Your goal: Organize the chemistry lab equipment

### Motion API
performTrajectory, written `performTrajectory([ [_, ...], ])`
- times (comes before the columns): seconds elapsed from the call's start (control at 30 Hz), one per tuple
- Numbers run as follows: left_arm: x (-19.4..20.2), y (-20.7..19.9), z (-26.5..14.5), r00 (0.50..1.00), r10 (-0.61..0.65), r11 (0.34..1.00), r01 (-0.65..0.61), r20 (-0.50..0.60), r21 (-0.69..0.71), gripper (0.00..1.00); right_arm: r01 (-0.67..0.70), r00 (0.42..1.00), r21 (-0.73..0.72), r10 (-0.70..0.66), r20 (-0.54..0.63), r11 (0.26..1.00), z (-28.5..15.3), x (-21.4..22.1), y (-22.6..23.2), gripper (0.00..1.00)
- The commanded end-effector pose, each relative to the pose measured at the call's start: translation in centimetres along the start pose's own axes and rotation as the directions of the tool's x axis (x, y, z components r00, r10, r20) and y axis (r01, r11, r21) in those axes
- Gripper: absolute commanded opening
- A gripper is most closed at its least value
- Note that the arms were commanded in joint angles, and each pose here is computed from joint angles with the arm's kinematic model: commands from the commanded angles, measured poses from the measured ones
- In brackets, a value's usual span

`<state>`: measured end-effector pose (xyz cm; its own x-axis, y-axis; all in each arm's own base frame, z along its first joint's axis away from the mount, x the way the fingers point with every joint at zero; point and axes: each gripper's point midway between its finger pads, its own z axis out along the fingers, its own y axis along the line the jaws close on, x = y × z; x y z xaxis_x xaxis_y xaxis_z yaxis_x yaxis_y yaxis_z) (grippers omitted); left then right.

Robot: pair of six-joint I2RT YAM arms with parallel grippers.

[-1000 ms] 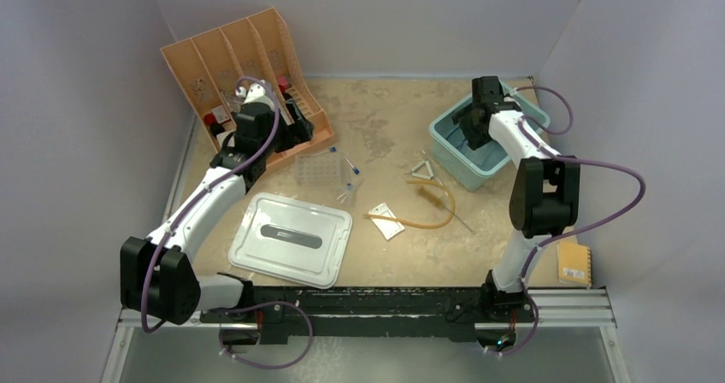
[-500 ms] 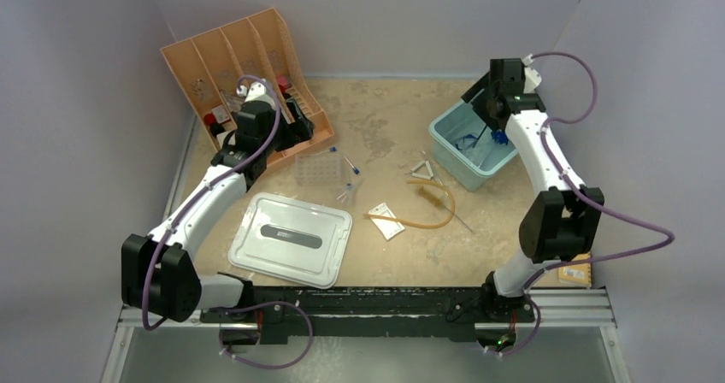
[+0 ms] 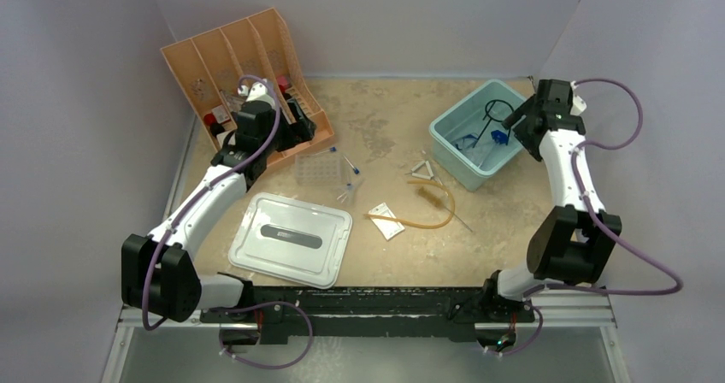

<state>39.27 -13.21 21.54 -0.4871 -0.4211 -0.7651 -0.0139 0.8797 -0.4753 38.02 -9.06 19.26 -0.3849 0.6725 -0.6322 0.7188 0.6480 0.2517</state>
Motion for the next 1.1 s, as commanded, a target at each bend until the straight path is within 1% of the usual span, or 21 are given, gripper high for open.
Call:
performTrajectory([
  [0.0, -2.2, -2.0, -0.6, 0.998, -0.007, 0.997, 0.002, 0.062, 0.071, 0.87, 0.041, 0.995, -0.060, -0.046, -0.085, 0.997, 2.4, 1.6, 0.8, 0.84],
  [0.1, -2.4, -2.1, -0.8, 0.998, -0.006, 0.997, 0.001, 0.067, 0.074, 0.87, 0.068, 0.987, -0.159, -0.091, -0.136, 0.985, 3.7, 2.4, 2.7, 0.82],
  [0.13, -2.4, -2.1, -0.8, 0.998, -0.004, 0.997, 0.000, 0.069, 0.072, 0.87, 0.079, 0.983, -0.169, -0.105, -0.152, 0.982, 4.3, 2.6, 3.1, 0.80],
  [0.2, -2.6, -2.1, -0.9, 0.997, -0.003, 0.998, -0.002, 0.074, 0.070, 0.87, 0.100, 0.978, -0.222, -0.137, -0.158, 0.970, 4.6, 2.5, 4.2, 0.77],
  [0.27, -2.7, -2.0, -1.0, 0.997, -0.003, 0.998, -0.002, 0.076, 0.067, 0.87, 0.133, 0.979, -0.243, -0.166, -0.119, 0.961, 5.1, 1.7, 4.8, 0.73],
  [0.33, -2.8, -2.1, -1.0, 0.997, -0.004, 0.998, -0.001, 0.080, 0.066, 0.87, 0.187, 0.976, -0.266, -0.210, -0.060, 0.946, 5.9, 0.6, 5.5, 0.71],
  [0.5, -3.2, -2.1, -1.0, 0.996, -0.007, 0.998, 0.001, 0.088, 0.062, 0.87, 0.290, 0.946, -0.329, -0.320, -0.040, 0.899, 7.5, 0.0, 7.2, 0.65],
  [0.63, -3.2, -2.0, -1.0, 0.996, -0.007, 0.998, 0.002, 0.089, 0.055, 0.87, 0.346, 0.929, -0.380, -0.369, 0.015, 0.858, 8.0, -0.6, 8.5, 0.62],
  [0.73, -3.1, -2.0, -1.0, 0.996, -0.013, 0.999, 0.008, 0.088, 0.053, 0.87, 0.371, 0.923, -0.367, -0.381, 0.048, 0.853, 8.2, -1.6, 8.6, 0.62],
  [0.8, -3.2, -2.0, -1.0, 0.996, -0.018, 0.998, 0.013, 0.089, 0.055, 0.87, 0.394, 0.918, -0.316, -0.389, 0.083, 0.863, 7.5, -3.0, 8.1, 0.66],
  [0.87, -3.2, -2.1, -1.2, 0.996, -0.021, 0.998, 0.016, 0.091, 0.057, 0.87, 0.394, 0.919, -0.282, -0.379, 0.111, 0.875, 6.1, -4.0, 7.7, 0.72],
  [0.93, -3.2, -2.1, -1.3, 0.996, -0.022, 0.998, 0.017, 0.091, 0.060, 0.87, 0.368, 0.928, -0.220, -0.344, 0.140, 0.903, 4.5, -5.1, 6.5, 0.76],
  [1.0, -3.1, -2.0, -1.5, 0.996, -0.024, 0.998, 0.019, 0.091, 0.059, 0.87, 0.359, 0.930, -0.197, -0.333, 0.153, 0.912, 2.5, -5.4, 5.6, 0.78],
  [1.07, -3.0, -2.0, -1.7, 0.995, -0.025, 0.998, 0.019, 0.092, 0.063, 0.87, 0.360, 0.929, -0.208, -0.331, 0.164, 0.909, 0.4, -5.2, 5.2, 0.79],
])
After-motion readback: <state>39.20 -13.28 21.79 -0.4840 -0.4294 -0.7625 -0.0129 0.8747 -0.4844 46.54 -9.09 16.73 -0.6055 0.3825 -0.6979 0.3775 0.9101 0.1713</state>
